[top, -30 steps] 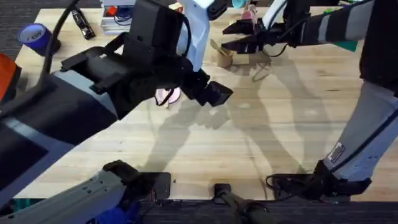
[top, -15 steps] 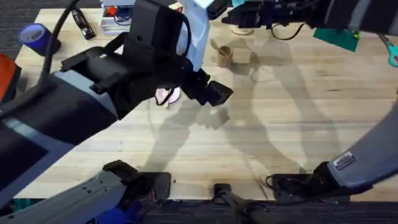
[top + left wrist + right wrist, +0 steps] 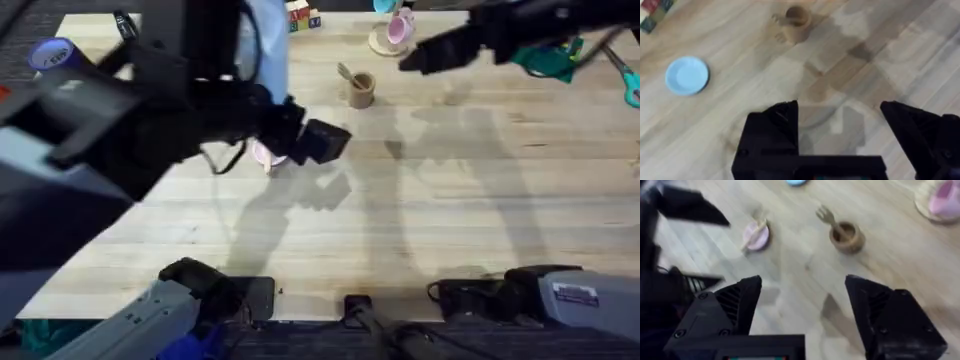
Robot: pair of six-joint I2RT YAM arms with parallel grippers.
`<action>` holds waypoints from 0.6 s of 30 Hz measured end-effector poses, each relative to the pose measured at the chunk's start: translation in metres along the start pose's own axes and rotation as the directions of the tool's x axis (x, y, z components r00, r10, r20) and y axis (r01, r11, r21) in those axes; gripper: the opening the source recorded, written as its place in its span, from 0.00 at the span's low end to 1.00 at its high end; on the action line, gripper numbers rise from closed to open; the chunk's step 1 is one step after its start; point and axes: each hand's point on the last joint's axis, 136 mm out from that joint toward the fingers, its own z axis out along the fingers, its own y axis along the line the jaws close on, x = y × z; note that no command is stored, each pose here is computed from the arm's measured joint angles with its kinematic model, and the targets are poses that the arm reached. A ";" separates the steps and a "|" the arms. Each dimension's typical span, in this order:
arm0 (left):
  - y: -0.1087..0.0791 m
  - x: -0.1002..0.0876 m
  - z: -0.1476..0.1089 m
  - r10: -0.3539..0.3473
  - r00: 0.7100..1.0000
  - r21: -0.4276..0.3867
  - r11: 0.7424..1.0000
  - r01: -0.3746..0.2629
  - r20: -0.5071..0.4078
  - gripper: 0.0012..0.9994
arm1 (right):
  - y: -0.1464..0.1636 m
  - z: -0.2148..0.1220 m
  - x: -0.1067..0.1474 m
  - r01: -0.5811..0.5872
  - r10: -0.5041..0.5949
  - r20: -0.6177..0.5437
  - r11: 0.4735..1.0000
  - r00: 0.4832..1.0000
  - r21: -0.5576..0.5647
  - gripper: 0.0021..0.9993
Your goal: Pick up a utensil and set it on the pink plate, then put the other utensil in the container.
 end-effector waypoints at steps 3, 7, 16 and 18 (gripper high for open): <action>0.006 0.013 -0.017 -0.049 0.998 -0.026 0.999 0.048 -0.040 0.99 | 0.012 -0.025 0.014 0.018 -0.015 -0.039 0.997 0.999 0.072 1.00; 0.006 0.023 -0.037 -0.090 0.993 -0.043 0.995 0.087 -0.080 0.99 | 0.028 -0.052 0.040 0.012 0.003 -0.105 0.991 0.994 0.135 1.00; -0.008 0.005 -0.098 -0.068 0.997 -0.063 0.996 0.066 -0.039 0.99 | 0.068 -0.099 0.096 -0.024 0.066 -0.214 0.981 0.975 0.192 1.00; -0.012 0.003 -0.111 -0.063 0.998 -0.067 0.996 0.061 -0.029 0.99 | 0.076 -0.109 0.105 -0.019 0.066 -0.219 0.978 0.973 0.210 1.00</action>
